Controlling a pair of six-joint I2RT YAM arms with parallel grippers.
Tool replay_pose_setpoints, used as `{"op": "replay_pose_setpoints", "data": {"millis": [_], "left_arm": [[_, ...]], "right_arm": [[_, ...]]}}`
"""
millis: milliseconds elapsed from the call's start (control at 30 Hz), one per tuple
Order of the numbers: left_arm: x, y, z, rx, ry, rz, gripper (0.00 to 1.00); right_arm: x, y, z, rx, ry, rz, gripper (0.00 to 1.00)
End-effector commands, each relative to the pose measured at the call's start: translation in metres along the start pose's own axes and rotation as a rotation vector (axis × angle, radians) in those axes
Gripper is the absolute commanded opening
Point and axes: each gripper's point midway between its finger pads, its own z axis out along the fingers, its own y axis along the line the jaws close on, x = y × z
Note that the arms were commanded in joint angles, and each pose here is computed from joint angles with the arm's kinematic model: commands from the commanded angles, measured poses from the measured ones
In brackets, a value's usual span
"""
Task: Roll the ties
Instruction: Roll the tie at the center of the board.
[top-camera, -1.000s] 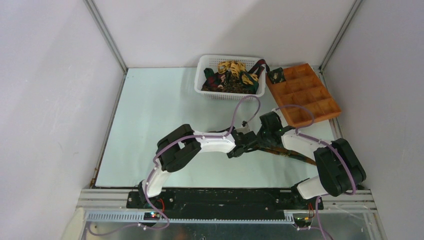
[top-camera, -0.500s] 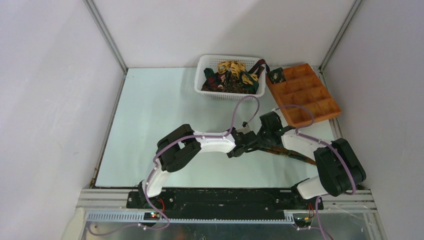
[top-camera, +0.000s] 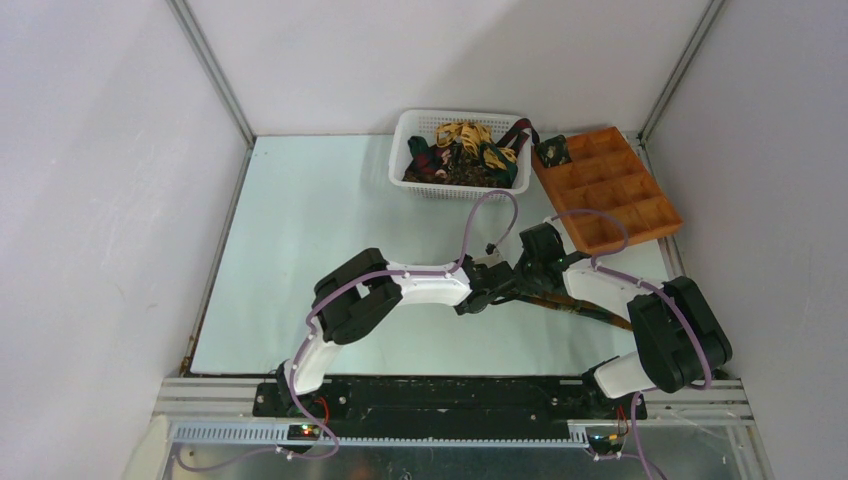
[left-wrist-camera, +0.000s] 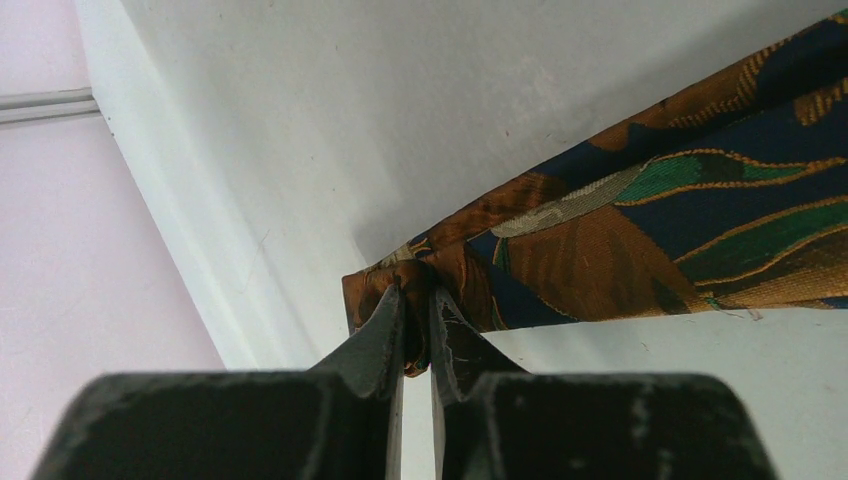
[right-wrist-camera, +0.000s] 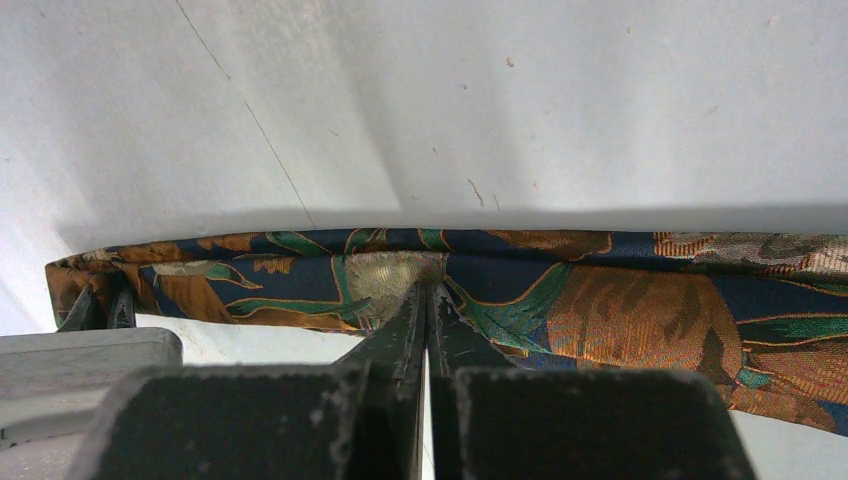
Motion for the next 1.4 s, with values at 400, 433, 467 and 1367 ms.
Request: {"op": "replay_pose_setpoints", "data": {"millis": [400,433,467,1367], "left_arm": [[-0.020,-0.015,-0.010,0.191,-0.030,-0.189,0.26],[-0.018,-0.015,-0.009,0.198,-0.025,-0.198,0.27],[-0.019,-0.017,-0.010,0.214,-0.027,-0.207,0.27],[-0.021,-0.004,-0.016,0.344,-0.025,-0.426,0.33]], "right_arm": [[-0.004,0.003,0.003,-0.009,-0.013,0.012,0.00],[-0.004,0.002,0.003,-0.008,-0.012,0.011,0.00],[-0.004,0.002,0.002,-0.008,-0.013,0.012,0.00],[-0.010,0.007,-0.003,-0.029,-0.039,0.002,0.00]]}}
